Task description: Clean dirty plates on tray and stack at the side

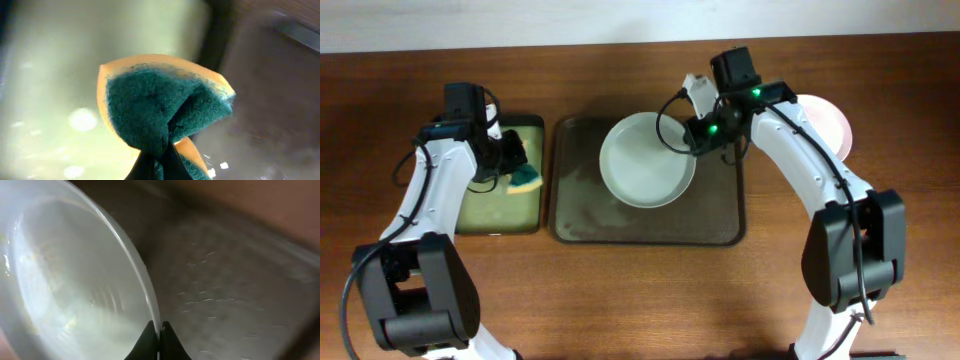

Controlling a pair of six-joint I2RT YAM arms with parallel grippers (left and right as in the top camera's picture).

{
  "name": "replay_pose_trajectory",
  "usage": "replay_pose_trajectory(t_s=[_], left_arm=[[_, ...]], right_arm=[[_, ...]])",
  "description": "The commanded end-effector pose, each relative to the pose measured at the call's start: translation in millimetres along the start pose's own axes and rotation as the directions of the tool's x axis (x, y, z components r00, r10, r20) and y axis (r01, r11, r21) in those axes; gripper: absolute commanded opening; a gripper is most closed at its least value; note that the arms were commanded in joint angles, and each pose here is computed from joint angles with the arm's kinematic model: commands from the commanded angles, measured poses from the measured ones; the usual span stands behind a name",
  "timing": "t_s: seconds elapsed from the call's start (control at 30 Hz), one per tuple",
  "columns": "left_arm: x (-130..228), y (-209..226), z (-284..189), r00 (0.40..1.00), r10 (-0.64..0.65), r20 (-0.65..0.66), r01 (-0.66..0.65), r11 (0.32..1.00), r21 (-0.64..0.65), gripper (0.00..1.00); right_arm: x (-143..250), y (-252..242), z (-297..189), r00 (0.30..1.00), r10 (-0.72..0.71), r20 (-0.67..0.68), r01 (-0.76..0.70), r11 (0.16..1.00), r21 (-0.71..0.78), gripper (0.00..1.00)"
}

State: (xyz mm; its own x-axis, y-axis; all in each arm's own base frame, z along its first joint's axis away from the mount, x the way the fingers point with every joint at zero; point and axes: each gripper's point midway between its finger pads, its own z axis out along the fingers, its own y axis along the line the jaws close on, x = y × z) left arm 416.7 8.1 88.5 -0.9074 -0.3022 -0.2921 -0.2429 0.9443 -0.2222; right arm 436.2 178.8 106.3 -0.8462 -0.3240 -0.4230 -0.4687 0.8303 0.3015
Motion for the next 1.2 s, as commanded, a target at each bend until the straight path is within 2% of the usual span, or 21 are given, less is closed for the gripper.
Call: replay_pose_trajectory(t_s=[0.0, 0.1, 0.17, 0.3, 0.4, 0.67, 0.77, 0.87, 0.93, 1.03, 1.17], left_arm=[[15.2, -65.1, -3.8, 0.989, 0.145, -0.036, -0.126, 0.941, 0.313, 0.00], [27.5, -88.4, -1.7, 0.978, 0.203, -0.048, -0.176, 0.927, 0.331, 0.00], [31.3, -96.3, -0.3, 0.973, 0.227, -0.047, -0.200, 0.924, 0.326, 0.00], [36.6, -110.4, 2.0, 0.963, 0.268, -0.037, -0.243, 0.915, 0.322, 0.00], [43.4, -110.0, 18.2, 0.974, 0.216, -0.072, -0.196, 0.957, 0.215, 0.00], [89.3, -136.7, 84.8, 0.932, 0.304, -0.198, -0.263, 0.941, 0.212, 0.00], [92.1, -108.1, 111.8, 0.928, 0.297, -0.227, -0.290, 0.955, 0.063, 0.00], [67.5, -63.9, 112.1, 0.938, 0.301, -0.170, -0.333, 0.918, -0.215, 0.00], [48.5, -51.1, 98.7, 0.949, 0.295, -0.112, -0.316, 0.890, -0.330, 0.00], [14.2, -45.7, 56.2, 0.950, 0.311, 0.021, -0.270, 0.855, -0.442, 0.00], [-13.2, -54.6, -0.1, 0.933, 0.315, 0.175, -0.207, 0.866, -0.456, 0.00]], right_arm=[[37.5, 13.8, 47.8, 0.985, 0.148, -0.084, -0.160, 0.974, -0.159, 0.04], [51.9, 3.9, 72.1, 0.968, 0.233, -0.090, -0.240, 0.969, -0.066, 0.04], [56.3, -6.6, 75.7, 0.969, 0.231, -0.088, -0.228, 0.973, 0.041, 0.04], [53.0, 6.2, 82.5, 0.973, 0.219, -0.076, -0.214, 0.975, 0.068, 0.04], [48.1, 5.0, 87.0, 0.970, 0.242, -0.032, -0.233, 0.957, 0.172, 0.04], [48.6, 8.9, 88.1, 0.971, 0.237, -0.036, -0.228, 0.960, 0.164, 0.04], [48.7, 8.7, 88.0, 0.971, 0.237, -0.037, -0.228, 0.960, 0.165, 0.04], [49.2, 8.7, 88.0, 0.971, 0.238, -0.039, -0.228, 0.959, 0.165, 0.04], [49.2, 8.7, 88.0, 0.971, 0.238, -0.039, -0.228, 0.959, 0.165, 0.04], [49.2, 8.5, 87.9, 0.971, 0.238, -0.039, -0.228, 0.959, 0.166, 0.04], [49.3, 8.8, 88.0, 0.971, 0.237, -0.039, -0.228, 0.960, 0.165, 0.04]])
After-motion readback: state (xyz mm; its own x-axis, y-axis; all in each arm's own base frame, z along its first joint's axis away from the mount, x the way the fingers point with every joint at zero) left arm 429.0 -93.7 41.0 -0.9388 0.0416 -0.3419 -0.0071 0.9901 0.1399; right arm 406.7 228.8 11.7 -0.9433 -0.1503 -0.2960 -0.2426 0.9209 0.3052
